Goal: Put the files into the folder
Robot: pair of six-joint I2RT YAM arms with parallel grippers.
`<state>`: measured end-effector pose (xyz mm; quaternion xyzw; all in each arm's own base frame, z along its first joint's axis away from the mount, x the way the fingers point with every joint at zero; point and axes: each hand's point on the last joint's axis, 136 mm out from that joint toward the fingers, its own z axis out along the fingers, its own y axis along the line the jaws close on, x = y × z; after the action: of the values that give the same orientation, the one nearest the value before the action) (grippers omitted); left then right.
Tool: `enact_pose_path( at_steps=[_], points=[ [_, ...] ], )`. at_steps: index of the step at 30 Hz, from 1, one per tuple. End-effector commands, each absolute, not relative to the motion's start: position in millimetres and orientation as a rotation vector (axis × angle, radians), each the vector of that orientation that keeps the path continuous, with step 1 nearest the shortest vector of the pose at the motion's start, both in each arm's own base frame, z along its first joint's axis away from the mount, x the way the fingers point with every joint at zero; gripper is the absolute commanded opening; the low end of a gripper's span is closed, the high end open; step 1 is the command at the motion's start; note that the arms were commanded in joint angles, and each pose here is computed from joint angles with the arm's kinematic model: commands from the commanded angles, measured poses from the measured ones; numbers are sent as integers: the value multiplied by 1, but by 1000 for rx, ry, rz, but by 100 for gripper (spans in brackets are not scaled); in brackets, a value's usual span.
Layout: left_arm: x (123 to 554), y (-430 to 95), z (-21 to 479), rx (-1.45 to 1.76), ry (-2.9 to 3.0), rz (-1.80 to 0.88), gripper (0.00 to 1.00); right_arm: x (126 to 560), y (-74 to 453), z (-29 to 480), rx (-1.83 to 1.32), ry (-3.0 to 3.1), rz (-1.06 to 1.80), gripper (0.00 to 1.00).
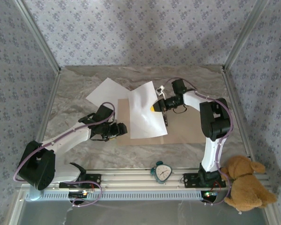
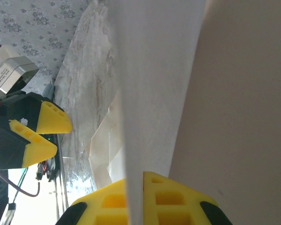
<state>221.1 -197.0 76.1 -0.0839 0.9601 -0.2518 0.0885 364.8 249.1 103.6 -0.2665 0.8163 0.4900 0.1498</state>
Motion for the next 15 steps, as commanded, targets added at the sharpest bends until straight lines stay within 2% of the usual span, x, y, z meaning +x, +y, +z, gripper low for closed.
enact_pose_path(
  at_steps=[1,15],
  points=[
    [218,-194,76,-272,2857,-746,73,367,236,125,-816,2317,1333,0],
    [216,-193,71,-272,2872,-742,73,353,237,126,-872,2262,1393,0]
  ],
)
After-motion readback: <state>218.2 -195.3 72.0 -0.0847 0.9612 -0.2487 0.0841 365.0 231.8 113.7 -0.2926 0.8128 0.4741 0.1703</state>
